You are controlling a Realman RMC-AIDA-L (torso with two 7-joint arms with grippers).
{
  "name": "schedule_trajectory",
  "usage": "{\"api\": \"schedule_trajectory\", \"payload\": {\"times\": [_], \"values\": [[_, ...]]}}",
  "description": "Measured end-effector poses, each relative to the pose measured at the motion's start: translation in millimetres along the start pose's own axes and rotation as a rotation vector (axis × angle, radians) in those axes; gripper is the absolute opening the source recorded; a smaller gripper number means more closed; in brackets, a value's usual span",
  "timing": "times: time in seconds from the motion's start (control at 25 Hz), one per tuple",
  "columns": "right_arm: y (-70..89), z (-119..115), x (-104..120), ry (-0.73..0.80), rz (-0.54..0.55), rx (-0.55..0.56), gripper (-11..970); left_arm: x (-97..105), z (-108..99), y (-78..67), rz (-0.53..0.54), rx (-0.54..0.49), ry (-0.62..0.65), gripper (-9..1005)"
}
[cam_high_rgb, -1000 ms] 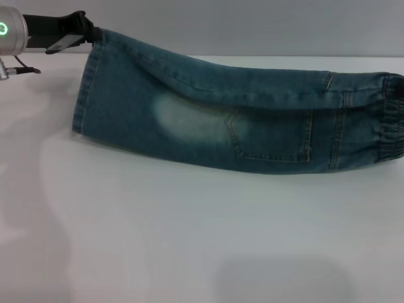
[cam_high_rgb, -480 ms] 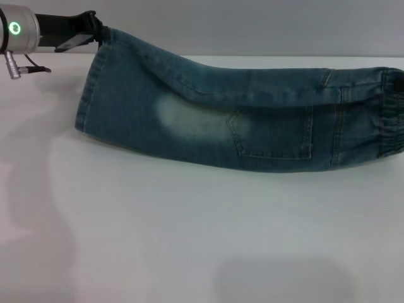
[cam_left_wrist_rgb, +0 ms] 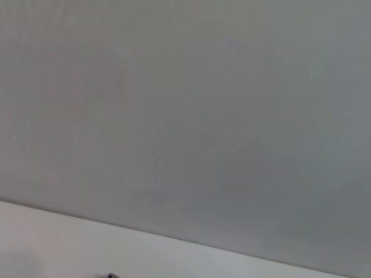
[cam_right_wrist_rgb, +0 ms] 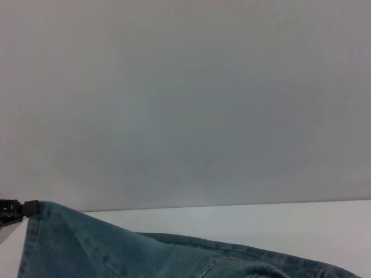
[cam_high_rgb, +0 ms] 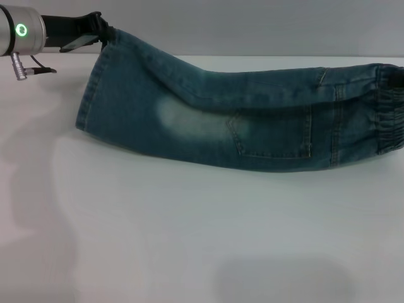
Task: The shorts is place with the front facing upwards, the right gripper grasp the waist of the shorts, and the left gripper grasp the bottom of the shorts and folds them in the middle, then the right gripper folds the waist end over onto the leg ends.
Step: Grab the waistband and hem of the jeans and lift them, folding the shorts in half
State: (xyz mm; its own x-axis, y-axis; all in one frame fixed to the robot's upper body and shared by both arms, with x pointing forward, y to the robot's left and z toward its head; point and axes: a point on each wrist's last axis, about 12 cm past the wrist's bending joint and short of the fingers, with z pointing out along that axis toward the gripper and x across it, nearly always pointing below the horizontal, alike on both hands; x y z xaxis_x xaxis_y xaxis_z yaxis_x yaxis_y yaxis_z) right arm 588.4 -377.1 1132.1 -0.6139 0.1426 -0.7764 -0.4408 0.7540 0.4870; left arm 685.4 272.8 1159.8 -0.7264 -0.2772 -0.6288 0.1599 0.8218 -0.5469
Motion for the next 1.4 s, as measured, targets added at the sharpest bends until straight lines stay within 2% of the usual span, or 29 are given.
{"api": "schedule_trajectory", "payload": {"times": [0.08, 0.52, 0.96, 1.16, 1.4], "values": [[0.6, 0.4, 0.5, 0.0, 0.0, -0.004, 4, -0.1, 0.5, 0.2, 0.001, -0.004, -0.006, 91], [4.0, 2.8, 1.7, -0.016, 0.008, -0.024, 4, 2.0, 6.0, -2.4, 0.028, -0.026, -0.023, 316], [1.7, 0.8, -15.5, -0.065, -0.02, 0.016, 5, 6.0, 8.5, -3.8, 0.046, -0.023, -0.019, 765], [-5.3, 6.7, -17.0, -0.083, 0.003, 0.08, 26, 7.2, 7.9, -2.6, 0.044, -0.022, -0.015, 832], [-12.8, 18.6, -14.6, -0.096, 0.04, 0.147, 50, 7.6, 7.6, -1.4, 0.043, -0.026, -0.017, 832]]}}
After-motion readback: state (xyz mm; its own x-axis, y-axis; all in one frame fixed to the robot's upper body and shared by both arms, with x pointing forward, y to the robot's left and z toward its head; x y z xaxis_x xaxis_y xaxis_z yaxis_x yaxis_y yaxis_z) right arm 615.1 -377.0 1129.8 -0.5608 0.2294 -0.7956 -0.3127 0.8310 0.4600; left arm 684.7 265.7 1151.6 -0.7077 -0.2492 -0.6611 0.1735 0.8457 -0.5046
